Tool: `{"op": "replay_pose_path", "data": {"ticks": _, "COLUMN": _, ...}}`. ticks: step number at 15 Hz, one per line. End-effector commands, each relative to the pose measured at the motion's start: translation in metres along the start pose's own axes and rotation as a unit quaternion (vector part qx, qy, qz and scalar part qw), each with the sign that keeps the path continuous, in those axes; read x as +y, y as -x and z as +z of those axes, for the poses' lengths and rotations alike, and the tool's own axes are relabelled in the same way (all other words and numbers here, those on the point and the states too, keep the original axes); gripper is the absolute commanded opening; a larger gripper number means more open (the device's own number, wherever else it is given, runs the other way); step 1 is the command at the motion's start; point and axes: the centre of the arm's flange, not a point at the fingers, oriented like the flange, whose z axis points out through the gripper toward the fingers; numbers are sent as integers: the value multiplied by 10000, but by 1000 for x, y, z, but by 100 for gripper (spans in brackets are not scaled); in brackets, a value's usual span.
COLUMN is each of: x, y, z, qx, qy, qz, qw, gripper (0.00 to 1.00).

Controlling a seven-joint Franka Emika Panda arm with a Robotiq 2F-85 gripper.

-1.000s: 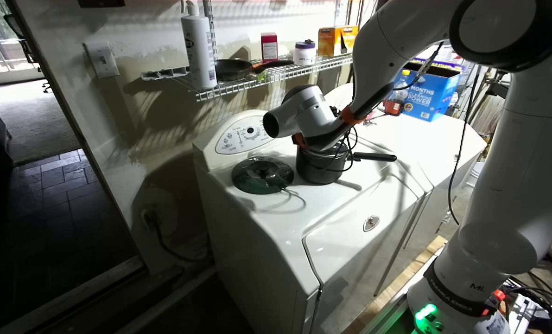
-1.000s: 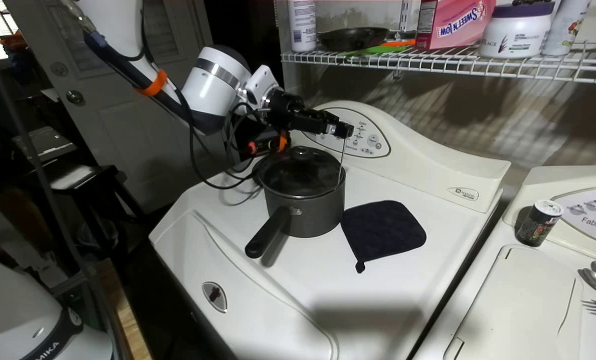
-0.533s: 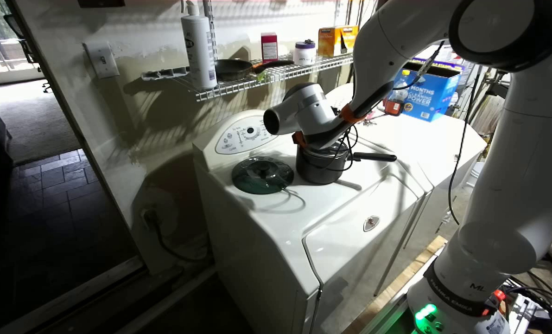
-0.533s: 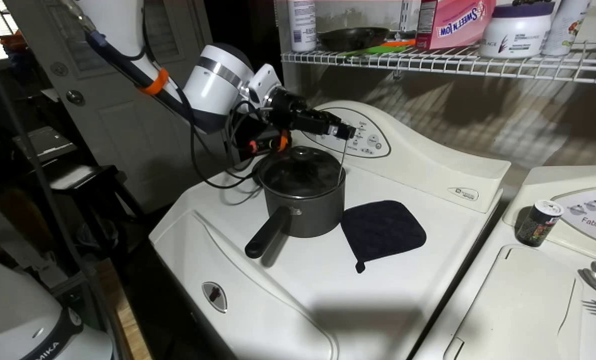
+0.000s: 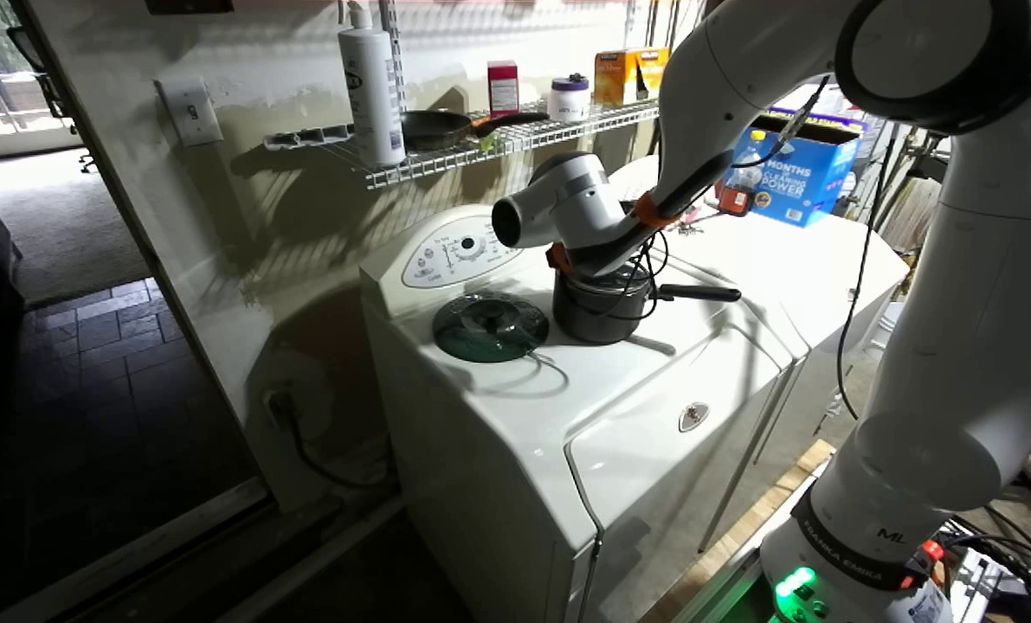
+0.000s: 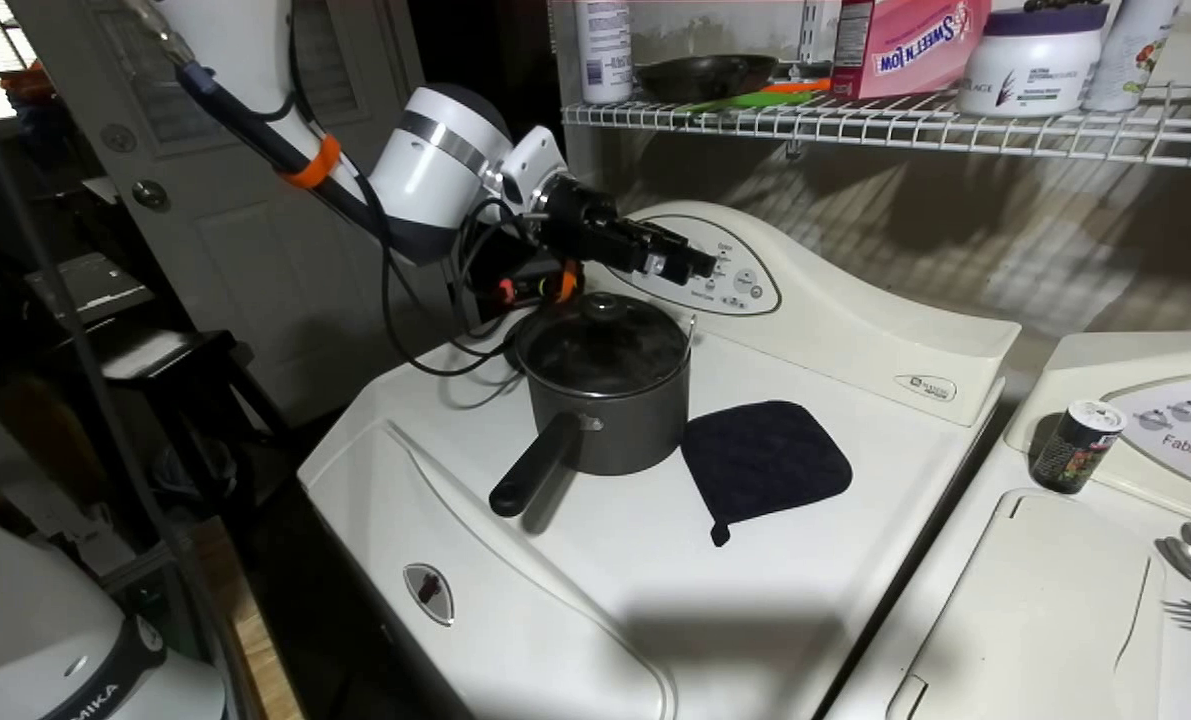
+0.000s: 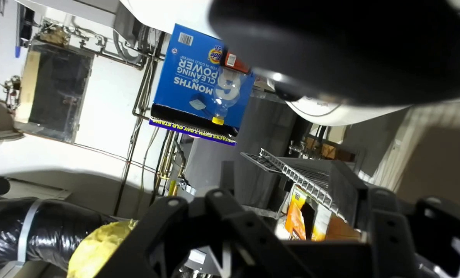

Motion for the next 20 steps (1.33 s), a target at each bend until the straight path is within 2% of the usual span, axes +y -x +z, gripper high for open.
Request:
{"op": "replay_pose_path", "data": {"ticks": 1, "x": -7, "y": -5, "z": 4, "qx": -164, "qy": 51, "qz": -42, "qw": 9998, "gripper": 95}}
{"op": "replay_pose_path", "data": {"ticks": 3, "x": -5, "y": -6, "z": 2, "qx": -170, "qy": 30, "qz": -39, "qw": 9998, "gripper": 100}}
{"op": "replay_pose_path", "data": {"ticks": 13, "x": 22, "y": -35, "z": -8, "qx": -435, "qy": 1, "qz": -131, "qw": 9990, "gripper": 100}}
{"op": "replay_pose_path", "data": {"ticks": 17, "x": 44, "y": -63, "z": -10, "qx": -798, "qy": -96, "qz": -389, "qw": 9960, "gripper": 100}}
{"op": "replay_pose_path", "data": {"ticks": 20, "x": 62, "y": -89, "z": -4, "qx": -1253, "qy": -478, "qz": -616, "qw": 9891, "gripper": 100}}
